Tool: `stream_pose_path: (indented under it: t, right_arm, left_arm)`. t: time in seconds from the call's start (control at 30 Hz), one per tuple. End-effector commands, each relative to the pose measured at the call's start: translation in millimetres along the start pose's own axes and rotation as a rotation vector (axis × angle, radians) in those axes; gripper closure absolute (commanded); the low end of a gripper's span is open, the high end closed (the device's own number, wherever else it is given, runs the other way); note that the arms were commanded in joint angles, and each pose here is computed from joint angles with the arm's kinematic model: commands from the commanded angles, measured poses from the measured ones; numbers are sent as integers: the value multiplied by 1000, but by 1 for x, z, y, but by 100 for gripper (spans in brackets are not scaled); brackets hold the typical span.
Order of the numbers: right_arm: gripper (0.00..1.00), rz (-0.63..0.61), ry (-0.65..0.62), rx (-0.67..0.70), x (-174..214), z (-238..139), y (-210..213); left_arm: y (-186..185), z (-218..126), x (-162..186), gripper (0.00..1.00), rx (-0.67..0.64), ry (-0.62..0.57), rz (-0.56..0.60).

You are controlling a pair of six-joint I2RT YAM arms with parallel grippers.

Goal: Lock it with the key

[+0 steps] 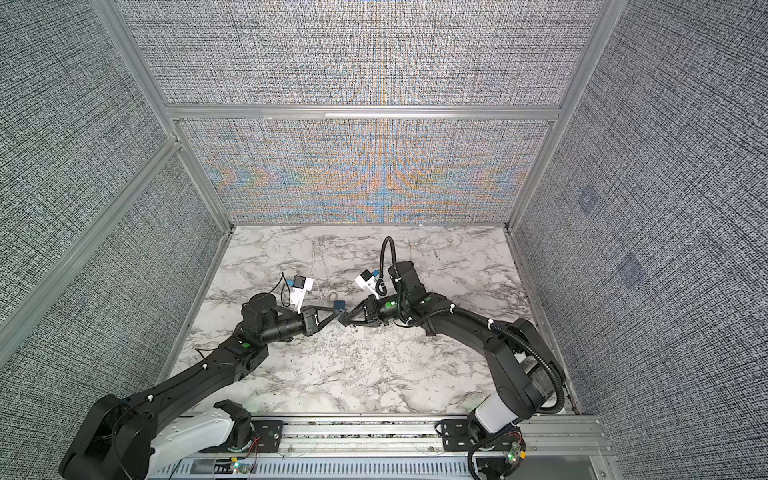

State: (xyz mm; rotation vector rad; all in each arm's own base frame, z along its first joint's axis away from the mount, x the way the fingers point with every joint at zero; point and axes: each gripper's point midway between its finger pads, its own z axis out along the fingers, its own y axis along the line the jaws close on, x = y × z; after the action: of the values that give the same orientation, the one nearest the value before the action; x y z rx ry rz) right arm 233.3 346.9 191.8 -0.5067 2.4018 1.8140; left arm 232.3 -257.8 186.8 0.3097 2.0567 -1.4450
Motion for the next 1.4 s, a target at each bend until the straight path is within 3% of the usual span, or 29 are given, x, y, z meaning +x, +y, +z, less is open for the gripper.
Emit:
stream_pose_path:
  t: [0.0,0.23,0.43,0.97,1.07,1.23,1.37]
  right_arm:
    - [100,-166,-178,-20,-45,-4,23]
    - [100,-140,-132,21,-23,0,4]
    - [100,-127,-117,36,-7,-2,-3]
    - [100,-145,-109,25,-2,-5,2]
    - [100,-146,-109,23,-2,-5,4]
    - [100,-148,-110,18,-3,-5,7]
    - [100,-148,-114,19,-4,-6,7]
  left_arm:
    - [-31,-2,39,100,181,195,3]
    - [-30,4,19,100,126,167,13]
    - [-26,11,6,84,112,159,4]
    - [-20,15,4,78,96,161,-8]
    - [-19,15,4,80,95,162,-8]
    - [-18,15,6,100,96,167,-13]
    - [-17,14,7,100,93,166,-14]
